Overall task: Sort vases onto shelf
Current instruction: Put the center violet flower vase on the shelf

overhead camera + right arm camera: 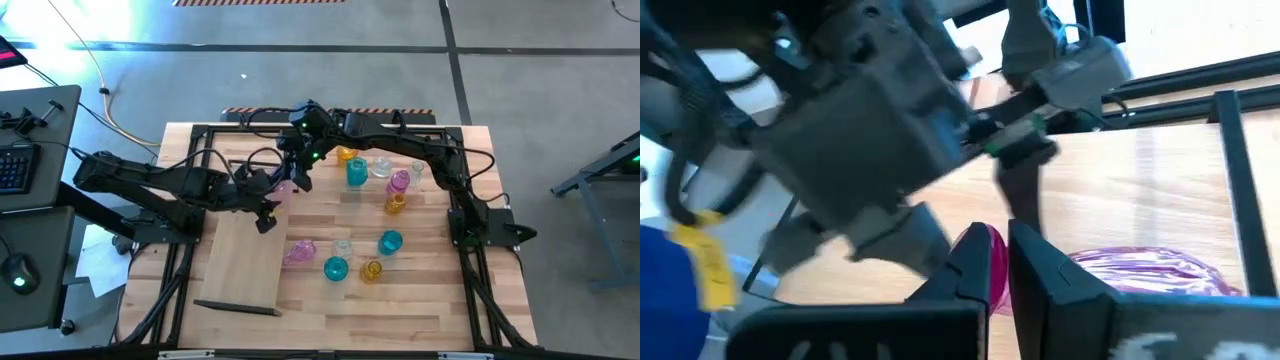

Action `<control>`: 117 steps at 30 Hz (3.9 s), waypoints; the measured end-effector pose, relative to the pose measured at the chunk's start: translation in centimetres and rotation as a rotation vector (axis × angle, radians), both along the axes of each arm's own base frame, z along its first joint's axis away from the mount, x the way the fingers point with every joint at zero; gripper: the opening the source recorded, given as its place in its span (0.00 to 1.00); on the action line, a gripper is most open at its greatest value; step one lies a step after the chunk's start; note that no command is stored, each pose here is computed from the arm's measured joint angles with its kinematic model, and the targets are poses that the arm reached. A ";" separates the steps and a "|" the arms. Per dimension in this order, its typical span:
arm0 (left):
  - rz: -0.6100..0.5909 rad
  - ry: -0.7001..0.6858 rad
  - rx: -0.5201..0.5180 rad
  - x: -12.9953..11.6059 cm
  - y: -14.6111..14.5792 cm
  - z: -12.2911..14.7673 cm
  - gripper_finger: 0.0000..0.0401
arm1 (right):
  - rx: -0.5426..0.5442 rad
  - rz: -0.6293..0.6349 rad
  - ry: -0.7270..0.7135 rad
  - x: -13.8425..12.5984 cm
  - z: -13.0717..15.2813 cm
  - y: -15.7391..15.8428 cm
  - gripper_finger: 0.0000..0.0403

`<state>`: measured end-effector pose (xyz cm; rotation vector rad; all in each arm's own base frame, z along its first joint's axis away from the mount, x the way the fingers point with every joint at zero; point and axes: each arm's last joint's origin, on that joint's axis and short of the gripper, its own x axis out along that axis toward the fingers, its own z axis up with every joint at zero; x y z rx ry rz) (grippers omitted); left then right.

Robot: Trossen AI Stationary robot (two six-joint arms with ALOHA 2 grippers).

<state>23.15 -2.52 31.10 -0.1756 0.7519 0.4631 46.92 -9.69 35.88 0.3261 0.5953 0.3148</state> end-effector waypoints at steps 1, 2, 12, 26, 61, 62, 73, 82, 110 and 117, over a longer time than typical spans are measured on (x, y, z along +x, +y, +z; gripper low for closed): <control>-0.001 -0.023 -0.004 0.1 0.0 0.2 0.42 | 0.002 -0.004 -0.002 0.0 0.0 -0.1 0.00; -0.005 -0.034 -0.002 0.1 0.0 0.3 0.42 | 0.004 -0.008 -0.004 0.0 0.0 -0.1 0.00; 0.041 -0.093 0.039 0.2 0.6 0.9 0.42 | 0.009 -0.032 -0.011 0.0 0.1 -0.6 0.00; 0.085 -0.118 0.065 0.3 1.0 1.1 0.42 | 0.011 -0.050 -0.019 -0.1 0.2 -1.4 0.00; 0.140 -0.229 0.089 -0.1 1.2 2.4 0.42 | -0.005 -0.069 -0.065 -0.1 0.4 -2.6 0.15; 0.139 -0.229 0.088 -0.1 1.3 2.4 0.42 | -0.005 -0.068 -0.065 -0.1 0.4 -2.6 0.15; 0.130 -0.231 0.066 0.0 1.2 2.4 0.42 | 0.018 -0.051 -0.072 0.0 0.5 -2.5 0.18; 0.129 -0.234 0.063 0.0 1.2 2.4 0.42 | 0.019 -0.065 -0.088 0.1 0.7 -2.5 0.25; 0.020 -0.254 0.052 0.2 0.1 2.7 0.42 | -0.239 -0.332 -0.153 -3.7 5.5 -4.2 0.25; -0.051 -0.304 0.046 0.1 -1.1 4.2 0.42 | -0.278 -0.445 0.073 -6.9 5.9 -4.1 0.24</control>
